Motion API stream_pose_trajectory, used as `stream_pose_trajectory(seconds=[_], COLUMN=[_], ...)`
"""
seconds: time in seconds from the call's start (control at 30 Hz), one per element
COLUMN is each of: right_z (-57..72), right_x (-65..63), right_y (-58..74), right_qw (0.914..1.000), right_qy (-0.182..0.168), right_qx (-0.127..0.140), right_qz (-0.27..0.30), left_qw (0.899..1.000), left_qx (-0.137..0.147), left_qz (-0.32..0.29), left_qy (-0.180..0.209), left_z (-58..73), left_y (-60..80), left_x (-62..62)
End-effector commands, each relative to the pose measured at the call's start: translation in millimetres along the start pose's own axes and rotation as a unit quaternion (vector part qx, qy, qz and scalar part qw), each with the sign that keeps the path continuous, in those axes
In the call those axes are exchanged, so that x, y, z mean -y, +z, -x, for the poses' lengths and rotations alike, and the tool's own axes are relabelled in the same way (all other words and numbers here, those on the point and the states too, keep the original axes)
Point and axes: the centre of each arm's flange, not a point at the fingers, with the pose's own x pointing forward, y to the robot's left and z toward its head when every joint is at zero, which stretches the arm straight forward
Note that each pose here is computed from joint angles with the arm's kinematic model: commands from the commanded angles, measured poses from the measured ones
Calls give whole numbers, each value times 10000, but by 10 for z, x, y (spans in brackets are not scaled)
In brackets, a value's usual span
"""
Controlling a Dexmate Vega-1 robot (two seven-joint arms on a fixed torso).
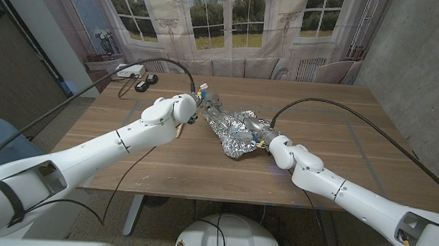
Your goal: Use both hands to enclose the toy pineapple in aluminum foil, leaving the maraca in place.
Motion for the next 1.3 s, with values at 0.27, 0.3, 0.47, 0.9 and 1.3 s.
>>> stream_pose_trajectory(seconds=[0.27, 0.3, 0.47, 0.9, 1.3], right_z=[-58, -63, -94, -159, -198], right_x=[-36, -36, -41, -77, -83], right_y=[-69, -73, -96, -121, -113], right_qw=[9977, 9972, 9941, 9893, 9879], right_qy=[226, 246, 305, 596, 629], right_qx=[131, 142, 247, 330, 379], right_qz=[-619, -691, -1015, -1292, -1365], left_qw=[9980, 9971, 9908, 9804, 9809], left_qx=[84, 156, 427, 624, 550], left_qz=[607, 717, 1151, 1690, 1593], left_qy=[162, 220, 576, 796, 972], left_z=[-172, -183, -228, -324, -374], left_y=[-144, -164, -248, -394, -376], left_x=[340, 364, 501, 721, 776])
